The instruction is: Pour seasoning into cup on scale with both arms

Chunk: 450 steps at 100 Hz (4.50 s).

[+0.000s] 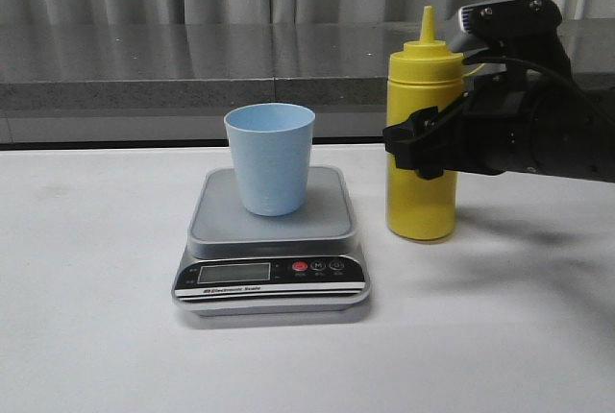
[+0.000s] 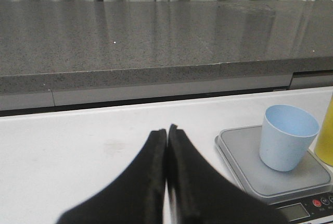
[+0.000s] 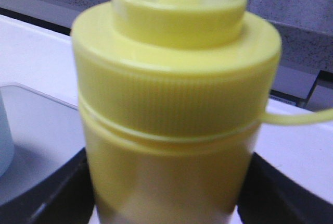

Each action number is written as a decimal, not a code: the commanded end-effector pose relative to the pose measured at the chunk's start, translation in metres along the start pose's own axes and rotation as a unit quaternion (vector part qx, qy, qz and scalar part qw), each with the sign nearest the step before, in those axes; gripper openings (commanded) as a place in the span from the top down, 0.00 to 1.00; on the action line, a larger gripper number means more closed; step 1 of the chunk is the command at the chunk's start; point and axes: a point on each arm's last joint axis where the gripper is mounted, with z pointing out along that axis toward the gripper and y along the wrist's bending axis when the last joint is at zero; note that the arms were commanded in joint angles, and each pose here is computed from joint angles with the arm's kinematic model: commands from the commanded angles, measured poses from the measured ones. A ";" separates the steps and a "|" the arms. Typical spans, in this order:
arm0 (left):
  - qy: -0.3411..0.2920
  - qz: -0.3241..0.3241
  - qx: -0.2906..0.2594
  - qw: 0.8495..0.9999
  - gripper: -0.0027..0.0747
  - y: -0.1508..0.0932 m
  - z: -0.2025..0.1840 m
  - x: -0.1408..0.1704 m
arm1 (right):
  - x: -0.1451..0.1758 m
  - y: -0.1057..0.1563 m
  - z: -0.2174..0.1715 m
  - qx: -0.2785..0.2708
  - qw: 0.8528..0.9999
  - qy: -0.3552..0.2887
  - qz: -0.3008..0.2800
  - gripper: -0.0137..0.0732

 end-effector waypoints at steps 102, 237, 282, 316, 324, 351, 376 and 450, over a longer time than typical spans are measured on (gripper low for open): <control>-0.052 -0.009 -0.001 0.999 0.99 0.000 -0.002 -0.016 | -0.031 -0.001 -0.015 0.003 0.997 -0.071 -0.010 0.09; -0.052 -0.009 -0.001 0.999 0.99 0.000 -0.002 -0.016 | -0.100 0.001 -0.208 0.117 0.992 -0.021 0.035 0.09; -0.052 -0.009 -0.001 0.999 0.99 0.000 -0.002 -0.016 | -0.103 0.009 -0.257 0.134 0.990 -0.035 0.033 0.25; -0.052 -0.009 -0.001 0.999 0.99 0.000 -0.002 -0.016 | -0.104 0.010 -0.260 0.134 0.990 -0.039 0.033 0.90; -0.052 -0.009 -0.001 0.999 0.99 0.000 -0.002 -0.016 | -0.104 0.010 -0.260 0.134 0.990 -0.040 0.033 0.92; -0.052 -0.009 -0.001 0.999 0.99 0.000 -0.002 -0.016 | -0.104 0.010 -0.260 0.134 0.990 -0.040 0.033 0.92; -0.052 -0.009 -0.001 0.999 0.99 0.000 -0.002 -0.016 | -0.104 0.010 -0.260 0.134 0.990 -0.040 0.033 0.92; -0.052 -0.009 -0.001 0.999 0.99 0.000 -0.002 -0.016 | -0.092 0.015 -0.291 0.160 0.983 -0.096 0.002 0.92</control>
